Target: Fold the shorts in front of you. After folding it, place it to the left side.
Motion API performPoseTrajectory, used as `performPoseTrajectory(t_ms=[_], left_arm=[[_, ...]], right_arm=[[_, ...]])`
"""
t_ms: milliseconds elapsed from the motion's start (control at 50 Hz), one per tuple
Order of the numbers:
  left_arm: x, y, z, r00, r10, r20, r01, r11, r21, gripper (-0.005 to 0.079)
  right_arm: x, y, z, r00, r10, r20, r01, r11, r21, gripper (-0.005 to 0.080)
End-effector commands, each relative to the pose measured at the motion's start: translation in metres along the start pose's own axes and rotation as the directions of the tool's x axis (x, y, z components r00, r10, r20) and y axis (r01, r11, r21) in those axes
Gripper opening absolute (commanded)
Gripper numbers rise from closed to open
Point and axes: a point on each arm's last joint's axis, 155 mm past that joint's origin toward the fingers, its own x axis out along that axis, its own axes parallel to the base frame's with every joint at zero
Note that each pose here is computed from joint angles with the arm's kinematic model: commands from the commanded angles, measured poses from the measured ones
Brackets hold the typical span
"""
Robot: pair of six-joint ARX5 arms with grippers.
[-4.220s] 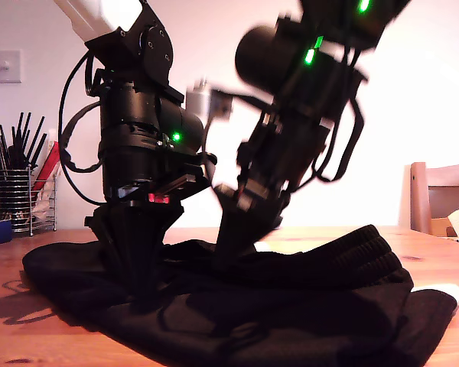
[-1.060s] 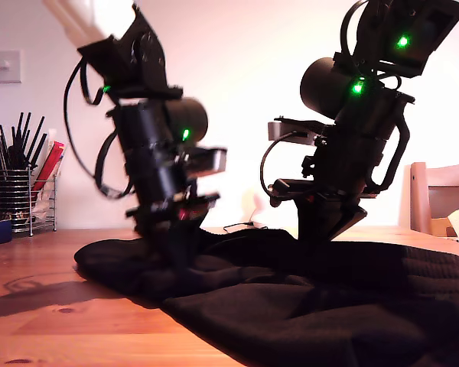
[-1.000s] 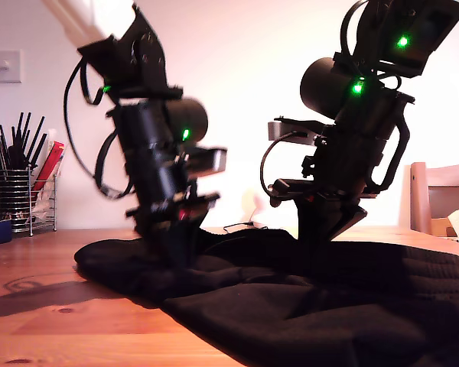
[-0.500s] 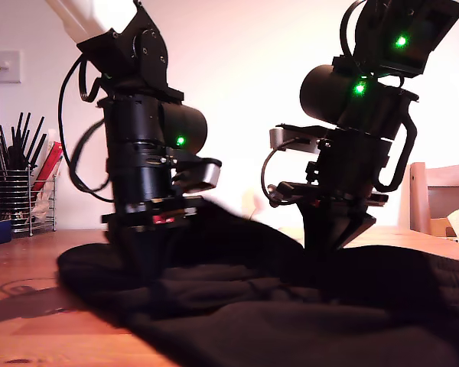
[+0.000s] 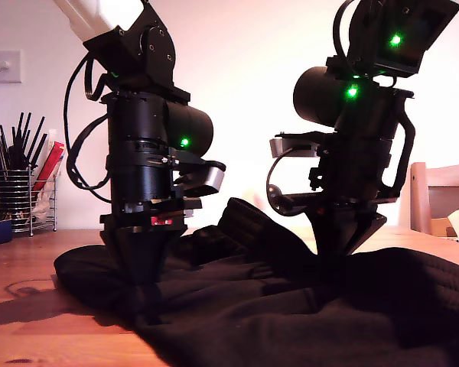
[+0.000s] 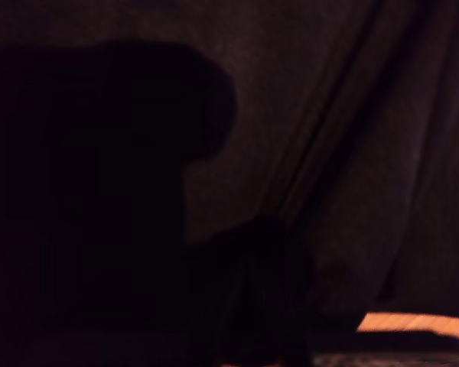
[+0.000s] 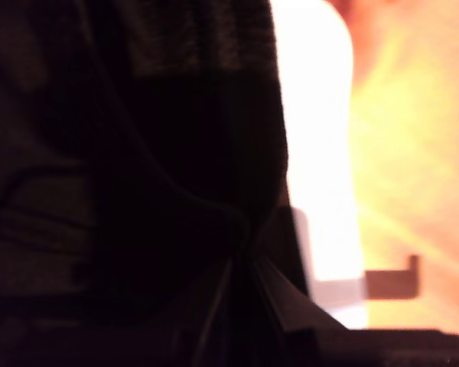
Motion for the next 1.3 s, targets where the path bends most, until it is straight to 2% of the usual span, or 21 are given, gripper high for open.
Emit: performPoseTrajectory(t_ms=[0, 260, 400, 580, 800, 920, 1120, 1280], left_arm=[[0.028, 0.002, -0.04, 0.987, -0.011, -0.159, 0.007, 1.0, -0.025, -0.002], [0.029, 0.004, -0.039, 0.988, -0.003, -0.154, -0.001, 1.0, -0.024, -0.002], [0.029, 0.007, -0.034, 0.991, 0.014, -0.136, -0.017, 1.0, -0.021, -0.002], [0.03, 0.027, -0.011, 0.997, 0.066, -0.036, -0.068, 0.997, -0.035, -0.002], [0.025, 0.074, 0.0, 0.984, 0.176, 0.03, -0.172, 0.979, -0.106, -0.002], [0.022, 0.095, 0.01, 0.974, 0.212, 0.086, -0.197, 0.969, -0.152, -0.002], [0.012, 0.122, 0.04, 0.938, 0.261, 0.229, -0.216, 0.955, -0.204, -0.002], [0.003, 0.122, 0.069, 0.904, 0.239, 0.353, -0.176, 0.964, -0.201, -0.002]], right_arm=[[0.011, -0.037, -0.02, 0.992, -0.114, -0.056, 0.115, 0.993, 0.019, 0.0058], [0.007, -0.071, -0.009, 0.973, -0.231, -0.012, 0.231, 0.972, 0.043, 0.0233], [0.003, -0.078, -0.012, 0.971, -0.235, -0.038, 0.237, 0.97, 0.059, 0.0249], [-0.003, -0.052, -0.014, 0.993, -0.087, -0.079, 0.094, 0.992, 0.086, 0.0249], [-0.015, -0.026, 0.006, 0.997, 0.068, -0.04, -0.061, 0.986, 0.157, 0.0249], [-0.025, -0.013, 0.011, 0.99, 0.142, -0.025, -0.136, 0.977, 0.166, 0.0249], [-0.044, 0.01, 0.014, 0.968, 0.252, -0.005, -0.249, 0.956, 0.155, 0.0249], [-0.052, 0.024, 0.024, 0.953, 0.3, 0.035, -0.302, 0.946, 0.119, 0.0249]])
